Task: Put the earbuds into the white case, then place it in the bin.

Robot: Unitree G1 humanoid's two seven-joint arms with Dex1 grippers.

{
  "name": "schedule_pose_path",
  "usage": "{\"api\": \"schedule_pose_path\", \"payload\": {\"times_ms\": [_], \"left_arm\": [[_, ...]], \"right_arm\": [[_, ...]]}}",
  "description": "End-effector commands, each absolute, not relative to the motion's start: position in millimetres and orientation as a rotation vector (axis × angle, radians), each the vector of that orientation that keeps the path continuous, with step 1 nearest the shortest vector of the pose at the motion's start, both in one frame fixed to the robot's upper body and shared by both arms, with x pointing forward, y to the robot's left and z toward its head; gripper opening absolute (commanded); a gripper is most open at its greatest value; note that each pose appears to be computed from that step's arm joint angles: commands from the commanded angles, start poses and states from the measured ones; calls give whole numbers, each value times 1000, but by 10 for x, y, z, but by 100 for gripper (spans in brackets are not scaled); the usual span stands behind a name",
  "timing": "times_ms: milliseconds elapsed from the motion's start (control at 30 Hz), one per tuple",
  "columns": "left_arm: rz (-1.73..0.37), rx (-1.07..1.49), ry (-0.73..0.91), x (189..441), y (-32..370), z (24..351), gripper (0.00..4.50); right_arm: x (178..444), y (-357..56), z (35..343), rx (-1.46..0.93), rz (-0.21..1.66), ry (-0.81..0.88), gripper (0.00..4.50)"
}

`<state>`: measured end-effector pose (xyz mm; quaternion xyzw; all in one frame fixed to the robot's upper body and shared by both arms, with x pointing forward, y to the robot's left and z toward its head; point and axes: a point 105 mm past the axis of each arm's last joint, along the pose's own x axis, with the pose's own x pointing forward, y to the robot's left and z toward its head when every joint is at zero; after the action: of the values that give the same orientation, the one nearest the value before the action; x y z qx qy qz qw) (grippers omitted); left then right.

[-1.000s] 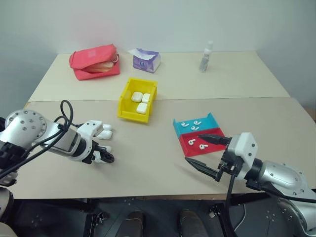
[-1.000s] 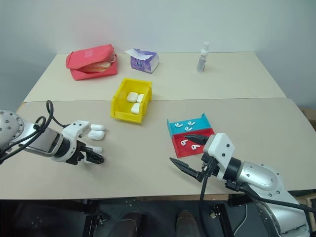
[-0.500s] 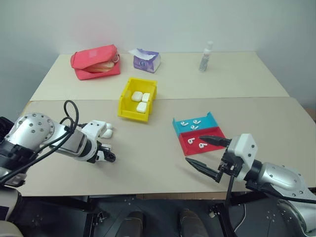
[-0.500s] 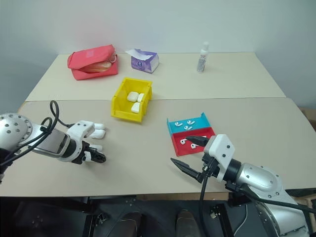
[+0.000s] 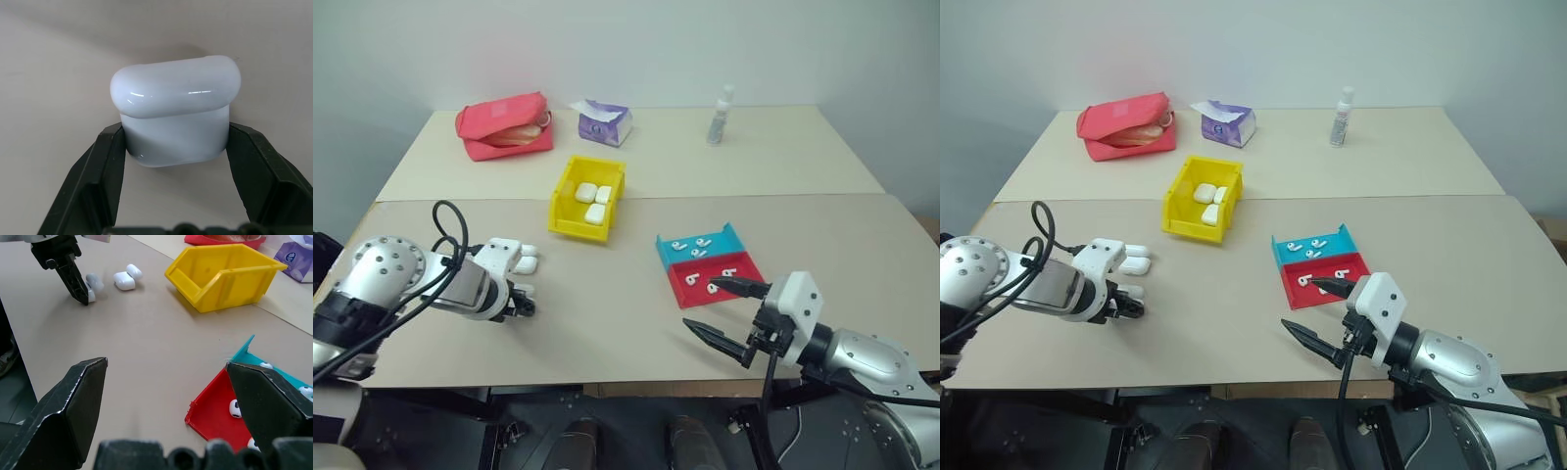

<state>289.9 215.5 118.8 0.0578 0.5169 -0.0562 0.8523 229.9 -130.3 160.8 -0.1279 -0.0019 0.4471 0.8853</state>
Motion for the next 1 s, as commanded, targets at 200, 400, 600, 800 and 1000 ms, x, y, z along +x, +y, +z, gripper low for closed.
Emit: {"api": "schedule_pose_path", "payload": {"times_ms": [200,400,600,800,1000], "left_arm": [[-280,159,699,2798,2216,2039,283],[-523,211,156,2948,1965,2330,283],[-864,153,-85,3045,1659,2444,283],[-1195,270,-283,2981,1353,2478,283],[-1362,312,-374,2934,1136,2512,283]], "right_arm": [[2313,-1387,1748,-288,920,-57,450],[2425,-1431,1906,-312,908,-90,450],[2397,-1476,2044,-345,910,-85,450],[2399,-1614,2058,-429,900,-1,450],[2525,-1739,2079,-567,874,138,450]]}}
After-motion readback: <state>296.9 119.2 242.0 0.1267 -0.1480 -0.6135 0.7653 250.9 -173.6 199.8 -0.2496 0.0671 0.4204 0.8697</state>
